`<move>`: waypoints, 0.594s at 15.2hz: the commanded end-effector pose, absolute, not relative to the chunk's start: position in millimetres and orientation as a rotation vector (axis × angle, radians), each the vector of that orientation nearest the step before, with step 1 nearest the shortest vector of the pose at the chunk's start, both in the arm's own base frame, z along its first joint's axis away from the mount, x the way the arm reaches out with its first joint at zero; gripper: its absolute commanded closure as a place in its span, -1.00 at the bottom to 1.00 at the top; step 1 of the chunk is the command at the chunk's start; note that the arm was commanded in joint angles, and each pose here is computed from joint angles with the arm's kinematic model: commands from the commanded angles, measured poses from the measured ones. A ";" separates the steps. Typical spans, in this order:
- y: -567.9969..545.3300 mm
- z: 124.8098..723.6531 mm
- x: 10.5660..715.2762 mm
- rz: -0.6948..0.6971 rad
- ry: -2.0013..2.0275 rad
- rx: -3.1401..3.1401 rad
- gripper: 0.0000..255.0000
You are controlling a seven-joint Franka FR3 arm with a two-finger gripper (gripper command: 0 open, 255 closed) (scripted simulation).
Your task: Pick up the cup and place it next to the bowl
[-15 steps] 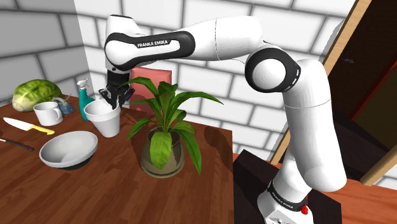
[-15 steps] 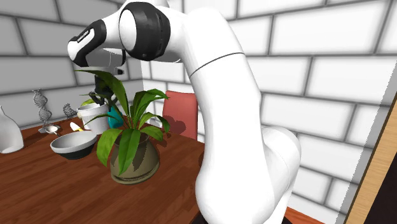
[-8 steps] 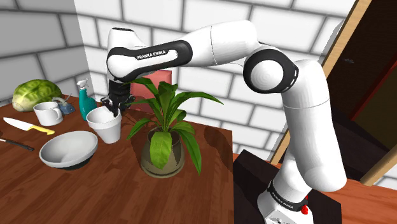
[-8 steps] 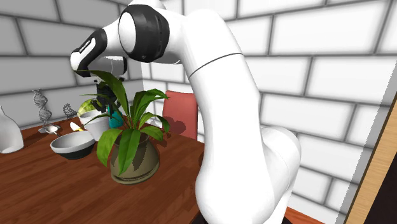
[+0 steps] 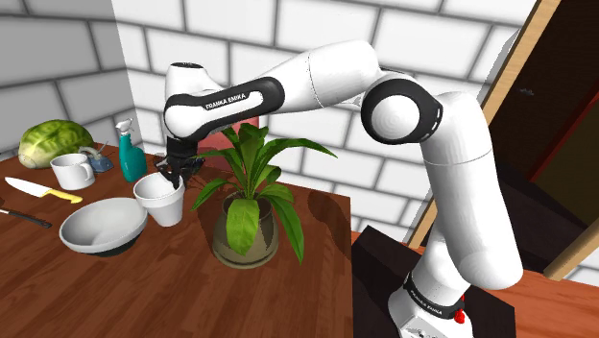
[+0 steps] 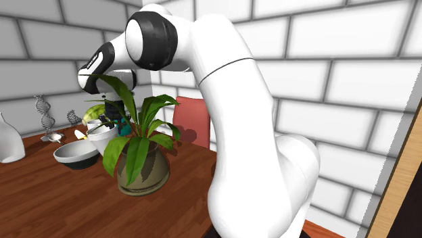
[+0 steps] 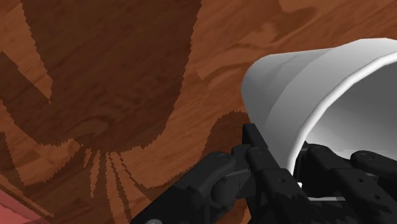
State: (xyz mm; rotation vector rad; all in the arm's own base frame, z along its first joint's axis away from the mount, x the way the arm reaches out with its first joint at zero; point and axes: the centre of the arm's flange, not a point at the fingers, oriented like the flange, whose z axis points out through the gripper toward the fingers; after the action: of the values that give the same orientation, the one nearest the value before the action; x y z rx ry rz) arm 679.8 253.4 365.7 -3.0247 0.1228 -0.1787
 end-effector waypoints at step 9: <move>253.2 313.6 679.2 -0.180 0.123 -3.024 1.00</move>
State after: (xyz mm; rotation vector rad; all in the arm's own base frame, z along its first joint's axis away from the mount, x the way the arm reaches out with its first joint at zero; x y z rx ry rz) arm 679.8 252.5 320.7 -3.0246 0.1243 -0.1815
